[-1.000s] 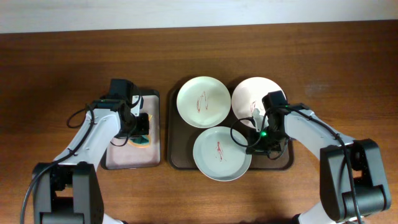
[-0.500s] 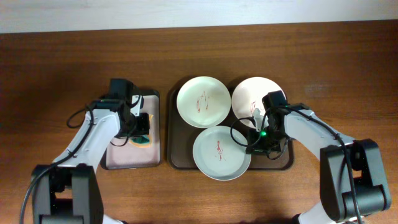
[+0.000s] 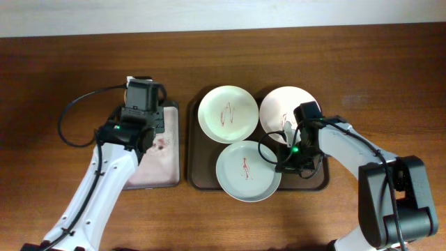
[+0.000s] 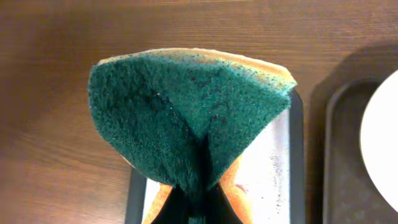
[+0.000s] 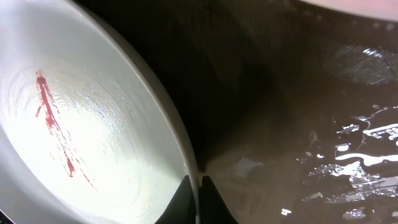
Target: Clean dirty plates on tray and stack at the side
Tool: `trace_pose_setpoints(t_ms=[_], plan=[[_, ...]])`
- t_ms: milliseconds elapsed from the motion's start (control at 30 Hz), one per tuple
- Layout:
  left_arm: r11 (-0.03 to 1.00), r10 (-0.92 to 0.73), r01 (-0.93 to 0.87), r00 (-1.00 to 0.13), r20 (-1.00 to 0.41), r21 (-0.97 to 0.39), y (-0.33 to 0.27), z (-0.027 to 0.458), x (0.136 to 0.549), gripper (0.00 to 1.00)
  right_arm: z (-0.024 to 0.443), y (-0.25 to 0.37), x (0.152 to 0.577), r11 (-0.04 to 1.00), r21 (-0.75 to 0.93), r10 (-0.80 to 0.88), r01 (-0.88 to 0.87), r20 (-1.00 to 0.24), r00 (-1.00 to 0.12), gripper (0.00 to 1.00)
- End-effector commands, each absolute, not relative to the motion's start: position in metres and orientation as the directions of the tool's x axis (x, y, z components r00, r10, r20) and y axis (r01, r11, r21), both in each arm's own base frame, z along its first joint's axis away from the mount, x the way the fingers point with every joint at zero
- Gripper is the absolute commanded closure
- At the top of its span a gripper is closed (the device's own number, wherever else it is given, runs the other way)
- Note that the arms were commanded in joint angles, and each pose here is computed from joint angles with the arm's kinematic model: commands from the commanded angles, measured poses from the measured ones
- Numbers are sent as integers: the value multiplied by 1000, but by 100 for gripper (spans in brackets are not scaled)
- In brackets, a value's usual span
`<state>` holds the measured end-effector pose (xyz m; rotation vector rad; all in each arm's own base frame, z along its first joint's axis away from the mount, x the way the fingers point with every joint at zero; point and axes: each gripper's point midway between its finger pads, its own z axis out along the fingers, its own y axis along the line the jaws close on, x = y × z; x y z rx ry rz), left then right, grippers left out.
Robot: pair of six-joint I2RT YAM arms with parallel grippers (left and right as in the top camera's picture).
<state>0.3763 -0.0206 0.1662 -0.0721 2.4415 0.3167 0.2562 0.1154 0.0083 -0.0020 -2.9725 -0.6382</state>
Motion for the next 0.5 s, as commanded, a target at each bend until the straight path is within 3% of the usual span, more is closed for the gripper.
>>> trace_pose_setpoints(t_ms=[0, 467], plan=[[945, -4, -226, -730, -683, 237, -8, 188, 379, 100, 6, 115, 258, 920, 392, -20, 21, 100, -995, 96], [947, 3, -206, -762, -648, 246, -10, 170, 376, 100, 6, 115, 258, 920, 392, -20, 21, 100, -995, 96]])
